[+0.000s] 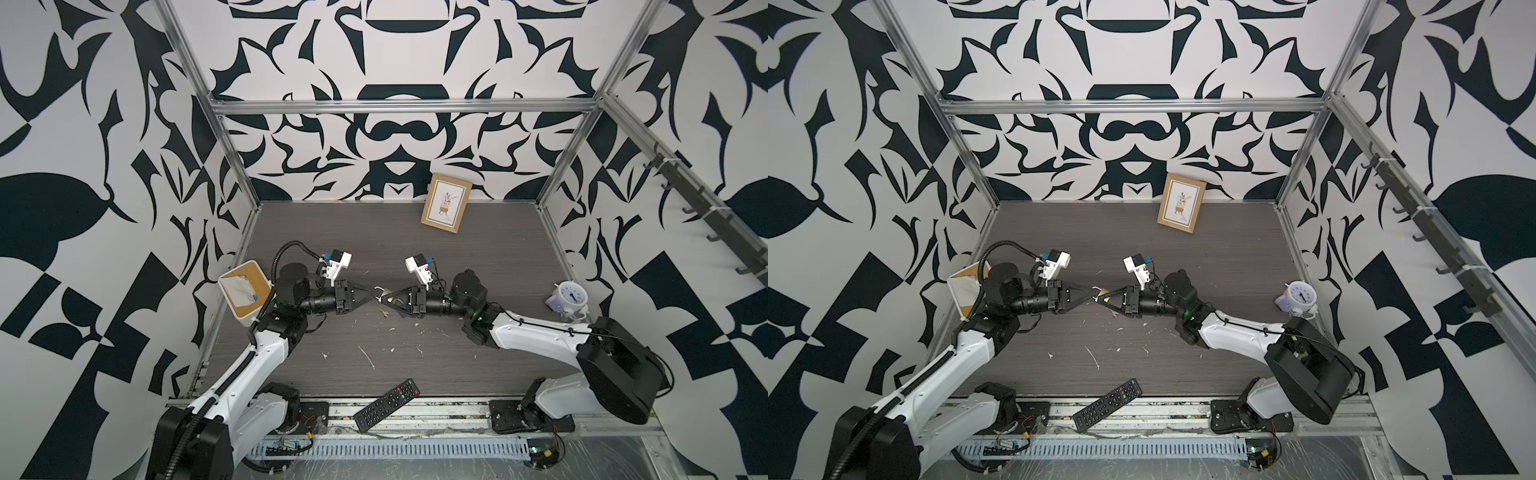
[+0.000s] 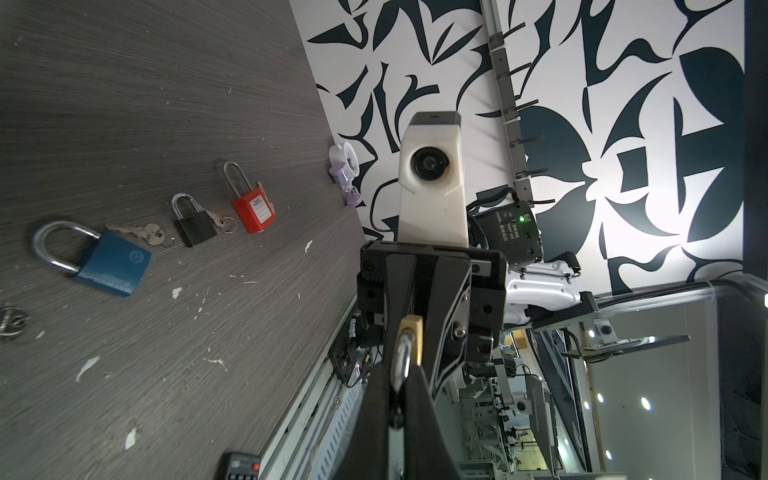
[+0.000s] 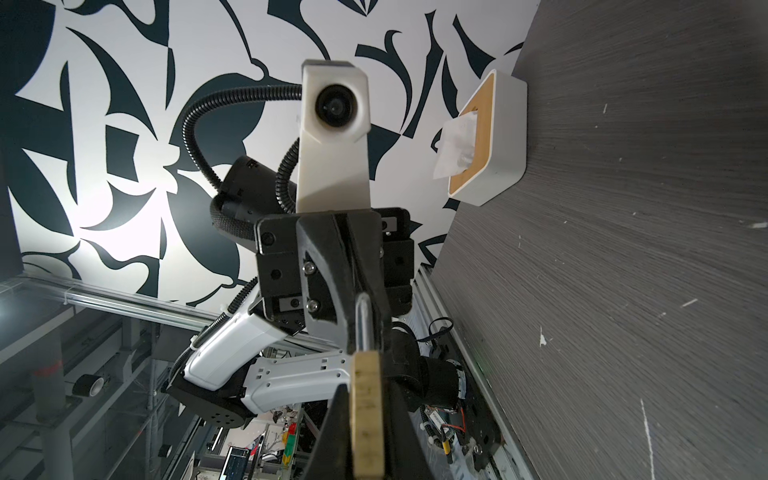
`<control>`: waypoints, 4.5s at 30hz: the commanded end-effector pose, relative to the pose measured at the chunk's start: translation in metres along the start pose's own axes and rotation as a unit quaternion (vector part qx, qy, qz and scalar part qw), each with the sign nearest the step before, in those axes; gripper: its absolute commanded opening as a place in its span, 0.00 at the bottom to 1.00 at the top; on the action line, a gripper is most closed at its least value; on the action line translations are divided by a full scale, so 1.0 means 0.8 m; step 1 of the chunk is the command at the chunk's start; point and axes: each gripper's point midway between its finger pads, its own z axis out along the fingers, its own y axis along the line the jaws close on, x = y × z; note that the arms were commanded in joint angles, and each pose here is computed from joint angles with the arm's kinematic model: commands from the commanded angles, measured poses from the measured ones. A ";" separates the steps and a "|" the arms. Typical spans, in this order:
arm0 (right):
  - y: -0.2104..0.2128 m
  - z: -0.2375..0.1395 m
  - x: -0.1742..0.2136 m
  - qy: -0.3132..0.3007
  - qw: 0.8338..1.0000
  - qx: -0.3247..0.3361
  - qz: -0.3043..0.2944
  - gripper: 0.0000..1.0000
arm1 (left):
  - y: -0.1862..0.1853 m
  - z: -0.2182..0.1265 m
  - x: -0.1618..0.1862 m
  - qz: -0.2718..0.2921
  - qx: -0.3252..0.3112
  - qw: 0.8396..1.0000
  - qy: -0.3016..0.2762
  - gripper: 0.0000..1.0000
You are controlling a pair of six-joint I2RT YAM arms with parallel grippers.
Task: Lock with the key
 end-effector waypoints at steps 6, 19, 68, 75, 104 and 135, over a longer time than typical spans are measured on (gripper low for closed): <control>0.002 -0.007 -0.019 -0.064 0.998 0.000 -0.007 0.00 | 0.022 -0.005 -0.008 -0.005 -0.047 0.998 -0.029 0.76; -0.131 0.055 -0.016 -0.213 0.958 0.190 0.037 0.00 | 0.063 -0.120 -0.027 0.027 -0.328 0.915 -0.234 0.99; -0.141 -0.036 0.013 -0.192 0.918 0.348 0.012 0.53 | 0.101 -0.131 -0.049 0.041 -0.375 0.886 -0.270 0.99; -0.053 -0.183 -0.056 -0.217 0.830 0.482 -0.176 0.81 | 0.099 -0.190 -0.111 0.164 -0.412 0.781 -0.439 0.99; -0.121 -0.442 -0.182 -0.349 0.525 0.696 -0.344 1.00 | 0.289 -0.242 -0.163 0.300 -0.569 0.681 -0.349 0.99; -0.278 -0.440 -0.182 -0.293 0.604 0.677 -0.301 0.99 | 0.299 -0.230 -0.172 0.289 -0.583 0.691 -0.315 0.99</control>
